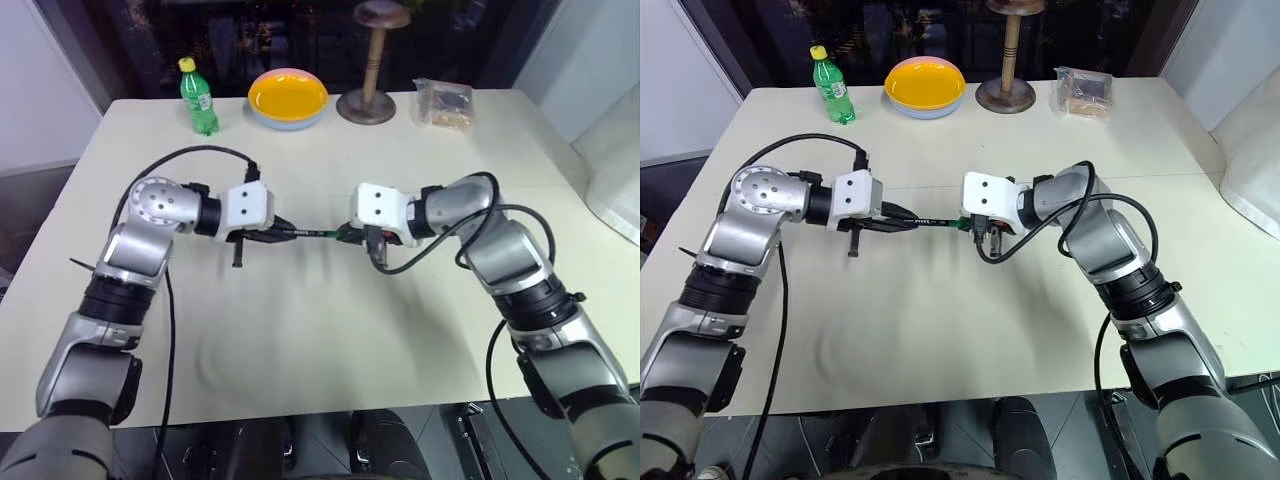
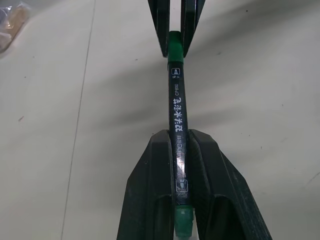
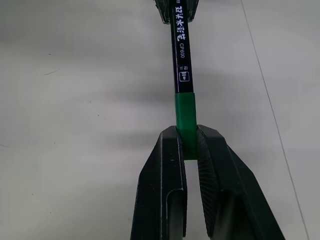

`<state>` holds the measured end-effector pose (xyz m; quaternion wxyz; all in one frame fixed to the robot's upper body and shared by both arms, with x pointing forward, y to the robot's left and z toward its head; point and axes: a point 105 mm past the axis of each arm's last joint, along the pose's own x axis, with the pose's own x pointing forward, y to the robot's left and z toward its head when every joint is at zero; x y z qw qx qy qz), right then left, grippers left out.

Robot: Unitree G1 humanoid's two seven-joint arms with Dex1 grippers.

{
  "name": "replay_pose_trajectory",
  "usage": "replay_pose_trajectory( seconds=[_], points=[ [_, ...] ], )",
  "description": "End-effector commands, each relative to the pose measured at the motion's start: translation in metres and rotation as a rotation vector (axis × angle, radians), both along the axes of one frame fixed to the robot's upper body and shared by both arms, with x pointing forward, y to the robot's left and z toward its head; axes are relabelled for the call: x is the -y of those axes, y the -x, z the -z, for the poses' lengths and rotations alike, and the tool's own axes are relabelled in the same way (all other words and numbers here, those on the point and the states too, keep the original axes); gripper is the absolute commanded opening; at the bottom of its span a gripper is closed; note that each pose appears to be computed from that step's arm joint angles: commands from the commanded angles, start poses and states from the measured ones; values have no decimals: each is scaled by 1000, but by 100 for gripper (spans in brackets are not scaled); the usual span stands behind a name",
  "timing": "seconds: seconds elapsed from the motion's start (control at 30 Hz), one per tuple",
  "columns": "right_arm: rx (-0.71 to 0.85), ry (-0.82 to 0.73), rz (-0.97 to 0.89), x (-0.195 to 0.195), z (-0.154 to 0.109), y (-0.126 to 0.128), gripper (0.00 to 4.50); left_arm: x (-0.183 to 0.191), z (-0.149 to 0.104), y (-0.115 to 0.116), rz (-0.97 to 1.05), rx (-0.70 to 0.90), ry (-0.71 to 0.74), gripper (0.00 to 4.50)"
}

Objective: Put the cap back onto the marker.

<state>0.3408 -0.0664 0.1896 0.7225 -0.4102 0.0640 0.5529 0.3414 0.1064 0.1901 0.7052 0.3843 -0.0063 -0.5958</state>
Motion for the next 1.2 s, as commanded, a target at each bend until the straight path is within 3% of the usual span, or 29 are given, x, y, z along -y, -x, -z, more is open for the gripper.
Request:
replay_pose_trajectory(
  seconds=[0.03,0.2,0.4,0.77,1.2],
  points=[
    [134,-59,-197,-33,-34,24,117,21,-9,12,81,46,43,0],
    [139,-41,-185,-26,-34,23,367,5,-5,18,33,29,34,0],
    [137,-30,-148,-12,-36,20,367,-16,0,25,-43,10,30,0],
    [105,-185,-31,12,-50,34,367,-39,-11,26,-408,-22,230,0],
    [18,-409,-40,29,-87,63,367,-94,28,55,-896,-106,329,0]
  ],
)
